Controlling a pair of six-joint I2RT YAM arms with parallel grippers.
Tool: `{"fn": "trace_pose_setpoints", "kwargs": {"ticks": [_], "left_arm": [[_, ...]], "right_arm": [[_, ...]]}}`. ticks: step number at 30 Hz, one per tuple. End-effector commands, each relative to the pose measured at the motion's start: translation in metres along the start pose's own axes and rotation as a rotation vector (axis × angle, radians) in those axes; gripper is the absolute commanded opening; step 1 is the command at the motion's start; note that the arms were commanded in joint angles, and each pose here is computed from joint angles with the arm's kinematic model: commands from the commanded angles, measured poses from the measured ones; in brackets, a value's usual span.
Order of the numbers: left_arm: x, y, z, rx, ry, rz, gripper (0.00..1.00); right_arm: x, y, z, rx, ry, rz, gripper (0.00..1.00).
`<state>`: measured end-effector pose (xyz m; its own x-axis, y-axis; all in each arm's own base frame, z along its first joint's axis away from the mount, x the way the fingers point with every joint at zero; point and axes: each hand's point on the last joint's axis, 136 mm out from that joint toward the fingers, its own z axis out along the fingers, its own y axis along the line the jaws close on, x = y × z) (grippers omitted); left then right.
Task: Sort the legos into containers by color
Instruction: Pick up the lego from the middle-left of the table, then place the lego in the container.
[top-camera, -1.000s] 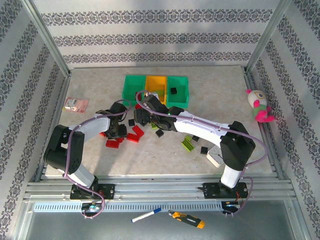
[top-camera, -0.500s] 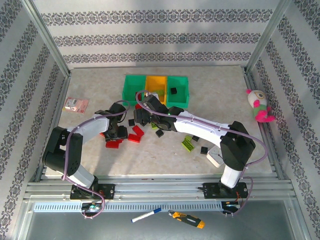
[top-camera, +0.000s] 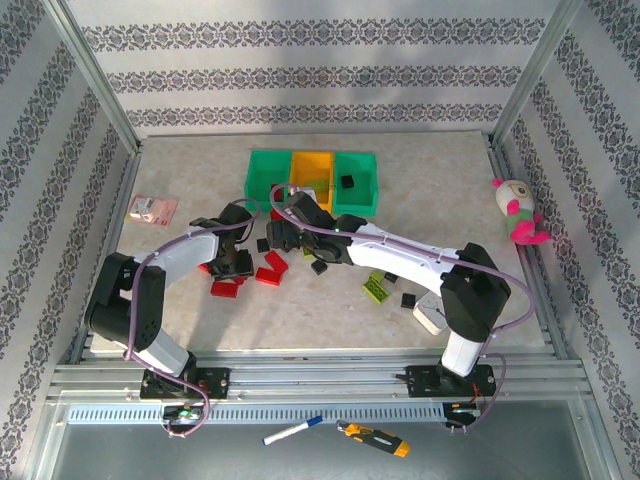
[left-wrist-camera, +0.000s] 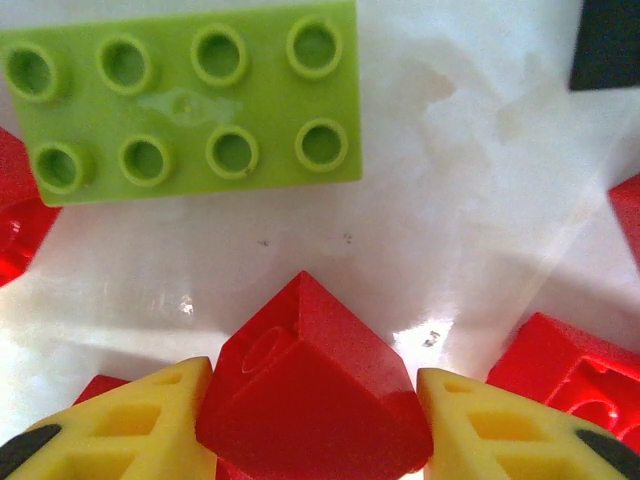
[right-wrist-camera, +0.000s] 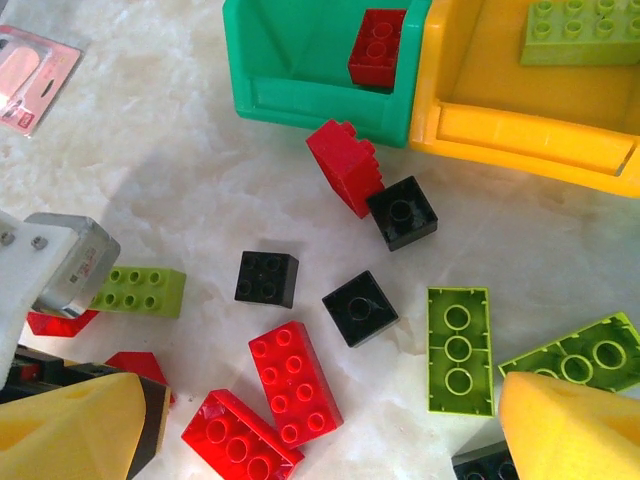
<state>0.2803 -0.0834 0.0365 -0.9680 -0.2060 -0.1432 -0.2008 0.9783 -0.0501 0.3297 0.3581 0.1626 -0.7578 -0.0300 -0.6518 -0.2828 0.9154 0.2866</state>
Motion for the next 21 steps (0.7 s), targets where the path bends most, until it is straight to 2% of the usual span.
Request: {"fn": "trace_pose_setpoints", "kwargs": {"ticks": [1,7,12,16,21], "left_arm": [[-0.023,0.000,-0.027,-0.011,-0.061,0.009,0.44],[-0.060,-0.014,-0.068,0.015,-0.171,0.031,0.43],[-0.105,-0.040,-0.095,0.080,-0.276,0.037,0.42],[-0.140,-0.061,-0.105,0.120,-0.328,0.046,0.42],[-0.182,-0.085,-0.098,0.131,-0.351,0.068,0.42]], "right_arm": [[-0.014,0.001,-0.030,-0.002,-0.059,0.004,0.91],[-0.021,-0.010,-0.049,0.008,-0.097,-0.011,0.91],[-0.032,-0.015,-0.057,0.005,-0.118,-0.025,0.91],[-0.041,-0.020,-0.063,0.010,-0.143,-0.023,0.91],[-0.046,-0.028,-0.071,0.020,-0.165,-0.007,0.91]]}}
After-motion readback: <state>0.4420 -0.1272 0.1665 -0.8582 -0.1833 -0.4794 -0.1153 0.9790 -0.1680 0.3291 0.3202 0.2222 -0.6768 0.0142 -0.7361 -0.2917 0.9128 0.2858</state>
